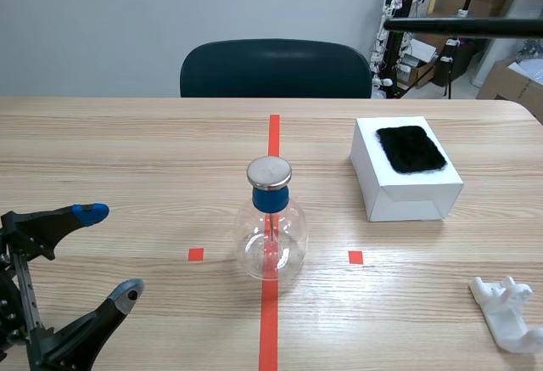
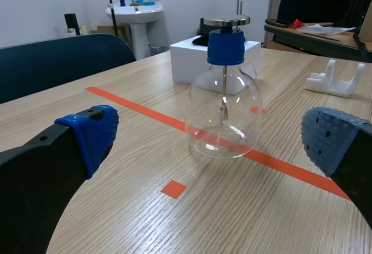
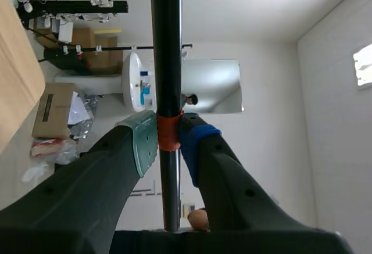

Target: Do the electroscope experiment. move the rod toward and away from the electroscope

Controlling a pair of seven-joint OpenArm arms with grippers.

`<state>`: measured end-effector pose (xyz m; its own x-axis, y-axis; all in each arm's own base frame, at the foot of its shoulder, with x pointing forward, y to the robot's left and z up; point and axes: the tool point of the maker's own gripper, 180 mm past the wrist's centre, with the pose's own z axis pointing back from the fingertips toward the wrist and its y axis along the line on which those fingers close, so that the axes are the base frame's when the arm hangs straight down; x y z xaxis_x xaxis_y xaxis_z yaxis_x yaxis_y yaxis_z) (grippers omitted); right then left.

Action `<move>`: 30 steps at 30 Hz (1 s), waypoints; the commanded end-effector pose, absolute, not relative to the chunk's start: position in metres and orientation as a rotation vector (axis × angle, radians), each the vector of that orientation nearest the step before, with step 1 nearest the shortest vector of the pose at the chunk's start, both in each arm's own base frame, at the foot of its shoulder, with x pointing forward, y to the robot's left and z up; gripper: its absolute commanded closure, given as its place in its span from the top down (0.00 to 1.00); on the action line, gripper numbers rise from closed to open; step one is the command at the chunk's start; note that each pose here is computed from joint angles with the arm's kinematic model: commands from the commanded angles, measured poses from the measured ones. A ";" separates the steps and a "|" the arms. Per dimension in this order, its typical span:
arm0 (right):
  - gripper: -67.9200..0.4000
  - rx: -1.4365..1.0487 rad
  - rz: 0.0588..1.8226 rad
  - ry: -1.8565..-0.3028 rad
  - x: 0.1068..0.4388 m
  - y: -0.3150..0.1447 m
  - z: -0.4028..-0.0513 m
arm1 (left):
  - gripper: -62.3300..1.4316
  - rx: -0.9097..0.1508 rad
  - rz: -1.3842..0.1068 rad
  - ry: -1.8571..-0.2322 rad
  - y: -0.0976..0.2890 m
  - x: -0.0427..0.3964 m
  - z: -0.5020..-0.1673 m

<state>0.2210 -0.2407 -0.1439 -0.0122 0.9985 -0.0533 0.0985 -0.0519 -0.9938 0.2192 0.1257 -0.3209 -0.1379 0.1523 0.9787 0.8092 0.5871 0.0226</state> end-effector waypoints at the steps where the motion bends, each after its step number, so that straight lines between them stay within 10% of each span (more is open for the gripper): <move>1: 0.01 -1.341 1.180 -1.300 0.219 -0.244 -0.134 | 1.00 -0.822 -0.692 -1.674 0.128 0.222 -0.312; 30: 0.01 -1.304 1.159 -1.220 0.192 -0.258 -0.147 | 1.00 -0.822 -0.692 -1.674 0.128 0.222 -0.312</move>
